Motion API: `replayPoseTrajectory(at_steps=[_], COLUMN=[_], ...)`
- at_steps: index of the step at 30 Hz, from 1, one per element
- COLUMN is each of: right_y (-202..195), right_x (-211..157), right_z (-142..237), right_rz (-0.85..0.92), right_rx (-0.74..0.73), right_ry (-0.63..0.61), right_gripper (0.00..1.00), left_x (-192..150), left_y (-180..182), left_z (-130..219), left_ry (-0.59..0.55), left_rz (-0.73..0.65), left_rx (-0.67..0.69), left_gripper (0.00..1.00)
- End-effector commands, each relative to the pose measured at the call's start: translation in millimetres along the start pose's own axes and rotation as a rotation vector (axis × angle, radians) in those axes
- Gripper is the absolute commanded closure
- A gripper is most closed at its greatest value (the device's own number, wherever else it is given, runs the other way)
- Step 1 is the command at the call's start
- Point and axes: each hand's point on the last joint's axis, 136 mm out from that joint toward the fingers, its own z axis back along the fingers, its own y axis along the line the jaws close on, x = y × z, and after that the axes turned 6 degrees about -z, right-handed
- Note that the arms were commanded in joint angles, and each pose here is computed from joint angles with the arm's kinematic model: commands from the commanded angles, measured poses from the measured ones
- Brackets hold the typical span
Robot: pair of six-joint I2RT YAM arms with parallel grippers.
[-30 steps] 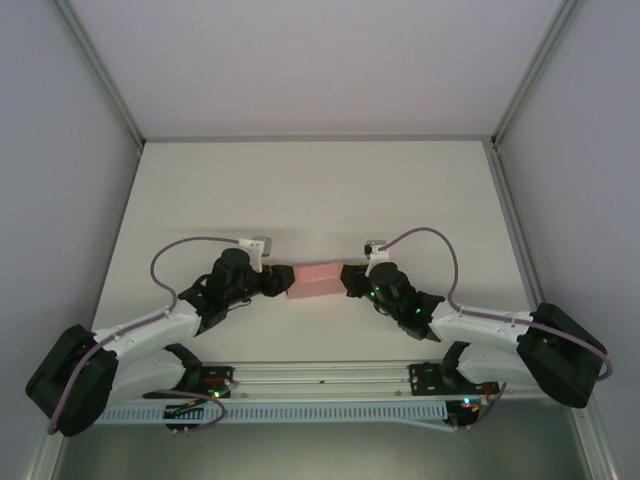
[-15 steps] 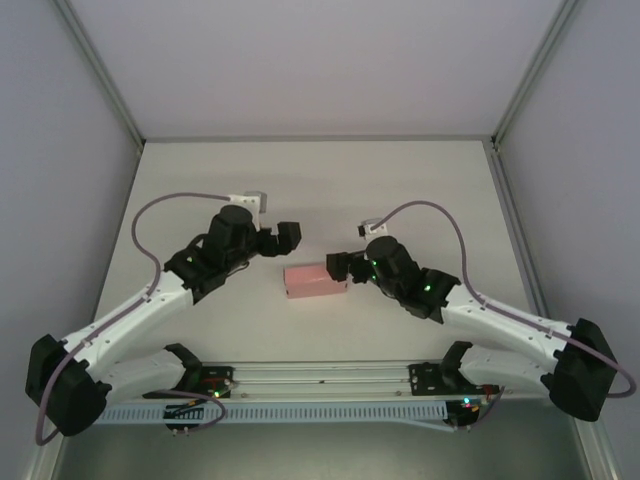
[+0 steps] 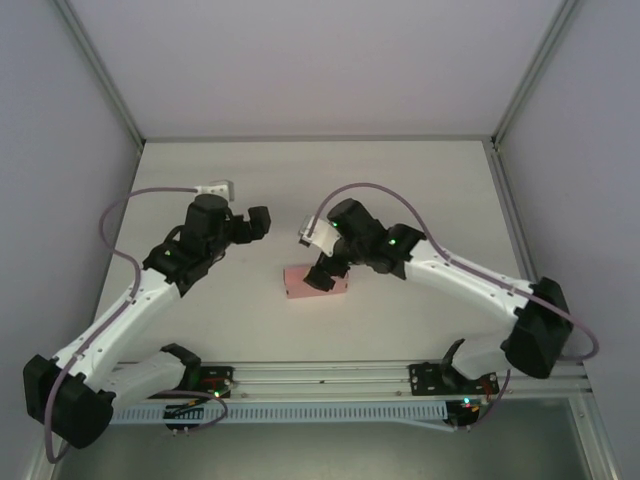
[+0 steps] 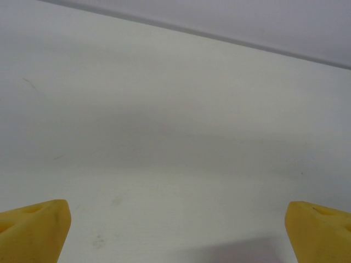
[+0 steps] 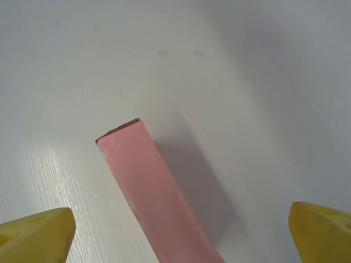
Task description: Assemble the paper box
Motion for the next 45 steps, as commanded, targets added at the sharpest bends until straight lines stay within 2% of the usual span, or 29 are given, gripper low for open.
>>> replayPoseTrajectory(at_steps=[1,8,13,20,25,29,33,39,41,43,44,45], right_y=[12.7,-2.7,-6.0,8.5,13.0,8.7,-9.2,-69.2,-95.8,-114.2,-119.7,-122.5], right_x=[-28.4,-51.7,-57.1,-70.0,-76.9,-68.7,-57.2,-44.4,-30.1,-12.2,-5.0,0.6], right_z=[-10.7,-46.2,-65.1,-80.3,-80.9,-77.1,-69.9,-60.4,-54.5,-49.6,-47.3,-47.4], right_rz=[0.193,0.331,0.339,0.312,0.306,0.309,0.324,0.413,0.427,0.432,0.451,0.474], right_rx=[0.107,0.087,0.102,0.226,0.276,0.246,0.127,-0.293,-0.488,-0.640,-0.690,-0.724], right_ry=[0.158,0.297,0.343,0.421,0.483,0.471,0.454,0.468,0.425,0.332,0.285,0.239], right_gripper=[0.00,0.00,0.01,0.18,0.42,0.62,0.74,0.72,0.74,0.73,0.76,0.74], left_x=[-2.8,-5.3,-10.6,-15.2,-10.7,-10.0,-11.2,-11.5,-12.3,-12.2,-12.8,-13.3], left_y=[15.5,29.0,32.7,30.0,30.3,30.8,32.7,37.2,37.3,38.2,38.2,37.9], left_z=[-0.2,-3.1,-5.3,-1.2,6.7,9.4,9.2,8.9,8.5,7.9,7.1,6.3], left_ry=[0.000,0.008,0.023,0.025,-0.001,-0.012,-0.008,-0.008,-0.006,-0.007,-0.005,-0.003], left_rz=[-0.013,-0.002,-0.004,0.002,0.002,0.006,0.010,0.019,0.018,0.019,0.018,0.017], left_rx=[0.040,0.072,0.082,0.052,0.047,0.046,0.055,0.080,0.083,0.086,0.086,0.085], left_gripper=[0.00,0.00,0.00,0.00,0.00,0.00,0.00,0.00,0.00,0.00,0.00,0.00])
